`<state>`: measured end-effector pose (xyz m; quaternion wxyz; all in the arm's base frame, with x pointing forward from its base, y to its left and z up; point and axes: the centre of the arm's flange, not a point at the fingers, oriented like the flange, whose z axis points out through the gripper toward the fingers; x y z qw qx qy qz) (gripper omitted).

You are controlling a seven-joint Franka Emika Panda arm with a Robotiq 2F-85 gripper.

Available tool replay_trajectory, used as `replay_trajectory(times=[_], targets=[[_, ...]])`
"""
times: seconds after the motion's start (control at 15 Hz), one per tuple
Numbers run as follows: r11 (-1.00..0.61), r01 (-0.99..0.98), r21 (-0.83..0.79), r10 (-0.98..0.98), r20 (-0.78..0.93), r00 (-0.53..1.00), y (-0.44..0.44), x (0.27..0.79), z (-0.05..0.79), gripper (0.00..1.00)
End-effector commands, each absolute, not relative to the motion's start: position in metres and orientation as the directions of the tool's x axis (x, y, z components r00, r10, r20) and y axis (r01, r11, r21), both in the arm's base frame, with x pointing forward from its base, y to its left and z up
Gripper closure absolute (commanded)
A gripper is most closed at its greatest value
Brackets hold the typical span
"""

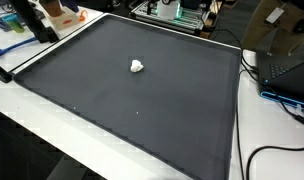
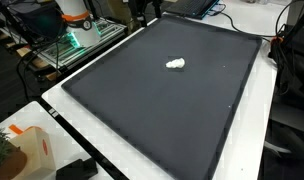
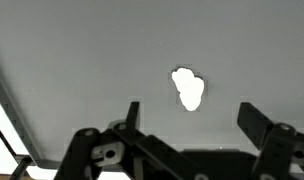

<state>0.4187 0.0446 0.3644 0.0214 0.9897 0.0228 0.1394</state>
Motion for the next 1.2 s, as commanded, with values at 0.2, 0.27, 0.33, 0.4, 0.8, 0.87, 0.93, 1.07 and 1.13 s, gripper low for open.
replay_trajectory(times=[0.2, 0.27, 0.33, 0.4, 0.8, 0.87, 0.93, 1.07, 1.13], targets=[[-0.999, 0.028, 0.034, 0.036, 0.276, 0.960, 0.046, 0.409, 0.365, 0.00], [-0.999, 0.020, 0.028, 0.028, 0.275, 0.961, 0.047, 0.398, 0.366, 0.00], [-1.000, 0.023, -0.016, 0.018, 0.256, 0.967, 0.051, 0.376, 0.366, 0.00], [-0.999, 0.029, -0.043, 0.017, 0.258, 0.966, 0.053, 0.360, 0.367, 0.00], [-1.000, 0.002, -0.032, -0.006, 0.254, 0.967, 0.061, 0.383, 0.363, 0.00], [-0.999, -0.015, -0.033, -0.022, 0.243, 0.970, 0.065, 0.385, 0.364, 0.00], [-0.999, -0.024, -0.038, -0.032, 0.234, 0.972, 0.069, 0.386, 0.364, 0.00], [-0.998, -0.052, -0.047, -0.060, 0.208, 0.976, 0.078, 0.388, 0.368, 0.00], [-0.997, -0.059, -0.054, -0.069, 0.193, 0.979, 0.082, 0.389, 0.369, 0.00]])
